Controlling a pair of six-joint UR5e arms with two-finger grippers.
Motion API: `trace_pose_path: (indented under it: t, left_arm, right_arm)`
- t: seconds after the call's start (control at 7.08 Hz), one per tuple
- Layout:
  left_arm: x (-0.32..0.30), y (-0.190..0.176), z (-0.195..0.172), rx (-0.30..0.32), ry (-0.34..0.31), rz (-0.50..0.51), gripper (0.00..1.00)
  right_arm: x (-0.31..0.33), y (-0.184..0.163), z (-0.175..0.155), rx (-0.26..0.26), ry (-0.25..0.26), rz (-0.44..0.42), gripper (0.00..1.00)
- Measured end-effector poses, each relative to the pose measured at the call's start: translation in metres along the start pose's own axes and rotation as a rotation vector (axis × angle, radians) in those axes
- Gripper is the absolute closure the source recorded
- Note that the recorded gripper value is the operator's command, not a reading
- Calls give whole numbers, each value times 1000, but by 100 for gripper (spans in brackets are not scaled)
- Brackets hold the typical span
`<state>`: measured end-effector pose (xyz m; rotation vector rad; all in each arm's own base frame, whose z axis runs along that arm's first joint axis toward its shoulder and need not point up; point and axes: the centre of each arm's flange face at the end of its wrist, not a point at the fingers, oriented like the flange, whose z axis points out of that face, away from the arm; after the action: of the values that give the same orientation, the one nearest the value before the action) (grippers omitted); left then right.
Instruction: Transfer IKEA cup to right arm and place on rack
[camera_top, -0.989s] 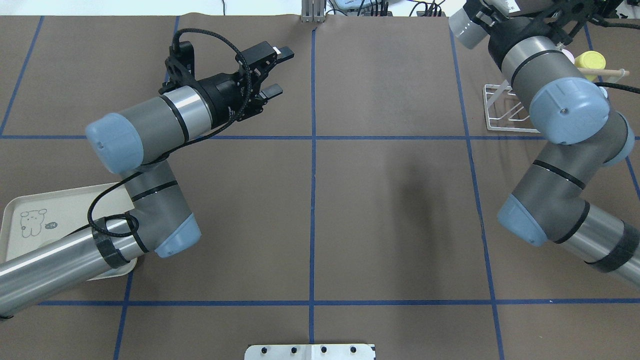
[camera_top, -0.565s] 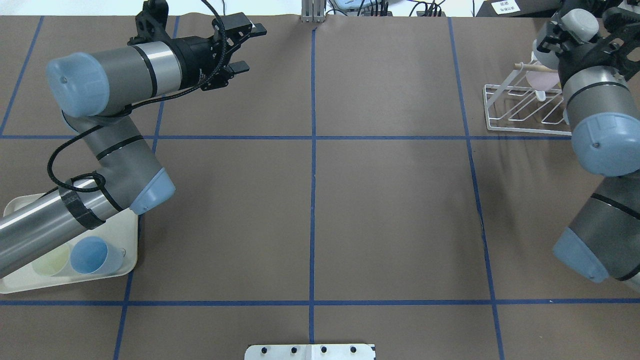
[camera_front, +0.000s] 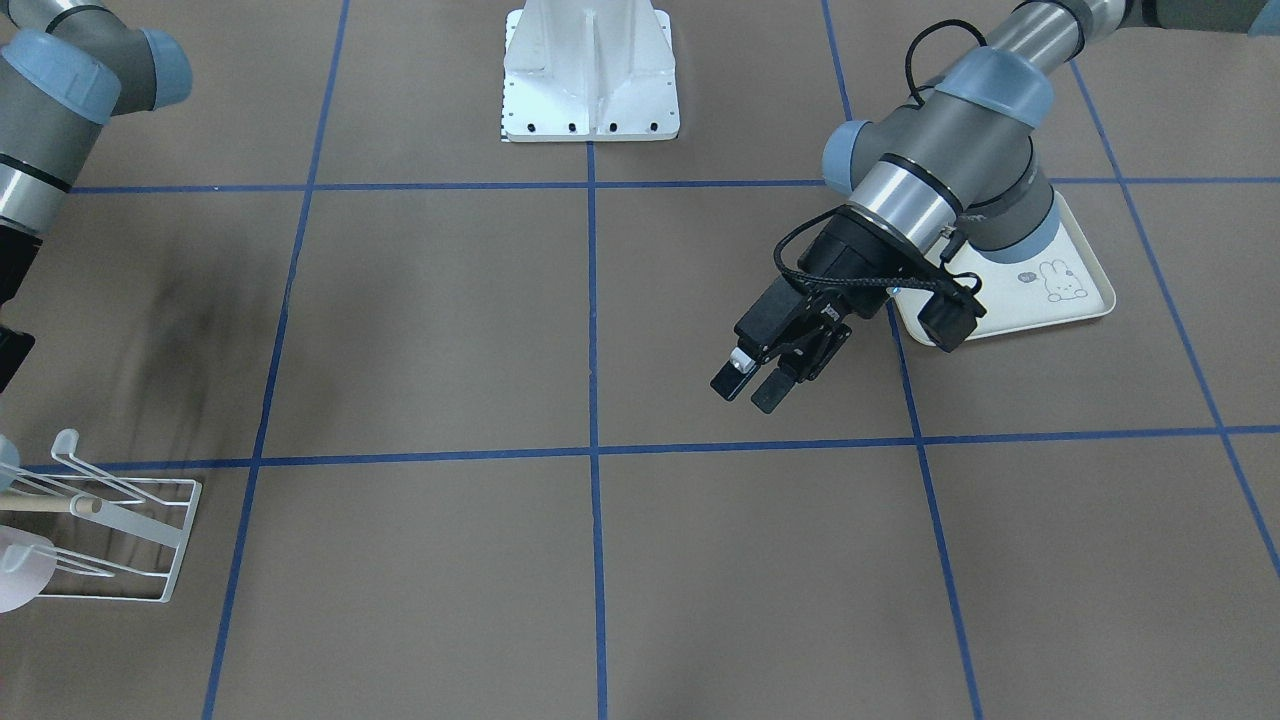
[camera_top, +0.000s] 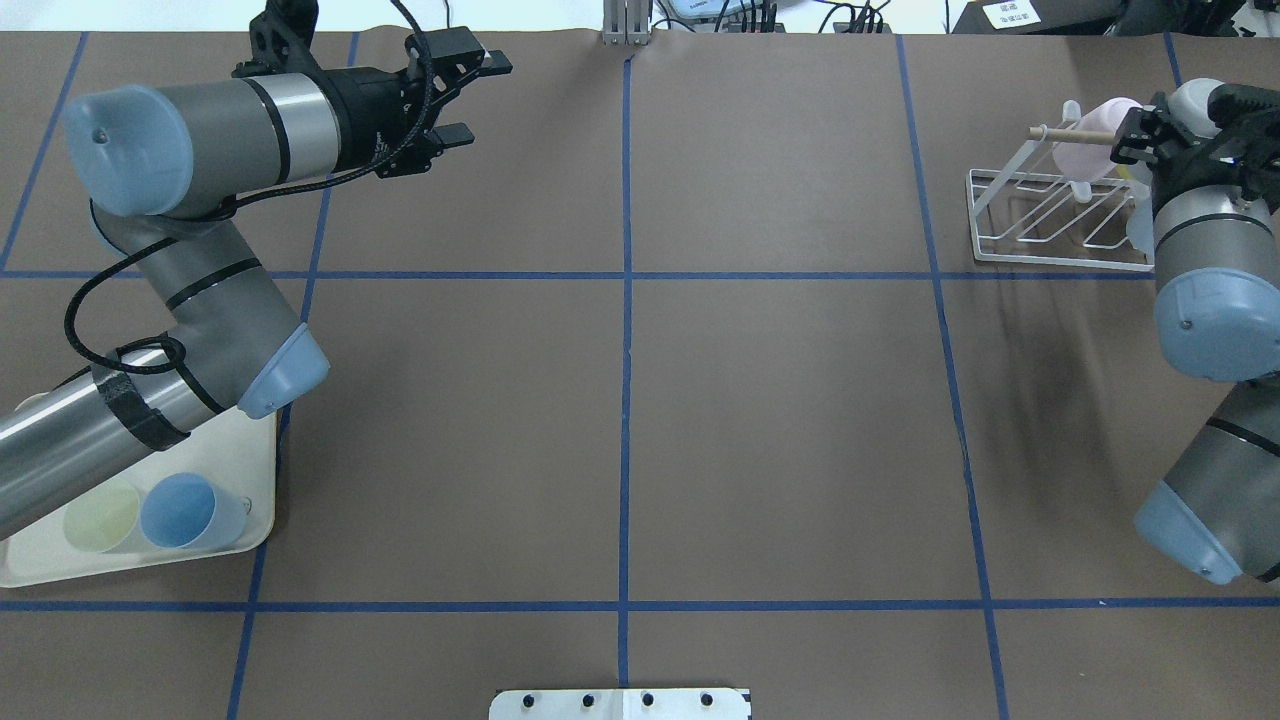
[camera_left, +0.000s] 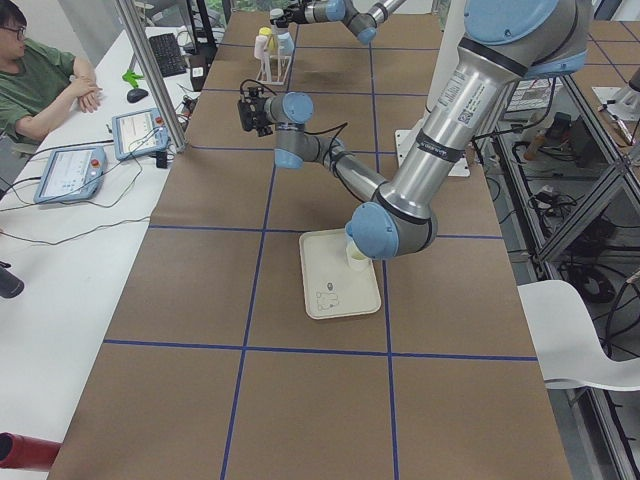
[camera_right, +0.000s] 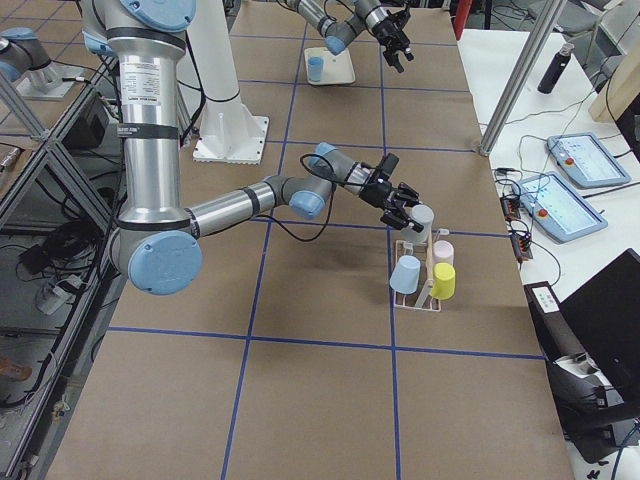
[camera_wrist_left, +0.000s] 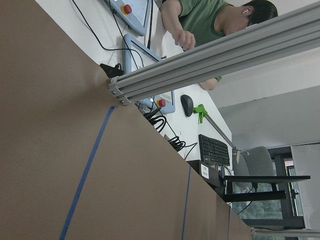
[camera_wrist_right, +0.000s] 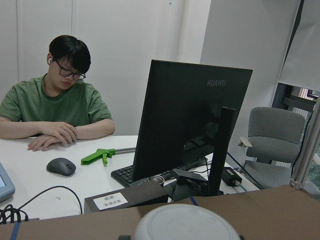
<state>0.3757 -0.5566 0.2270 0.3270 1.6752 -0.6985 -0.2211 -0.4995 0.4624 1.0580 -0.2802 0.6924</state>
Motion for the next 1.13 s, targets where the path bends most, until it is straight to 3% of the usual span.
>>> trace_pose_path:
  t: [1.13]
  left_arm:
    - [-5, 6, 0, -11, 1, -2, 0]
  right_arm:
    - [-5, 36, 4, -41, 0, -54, 100]
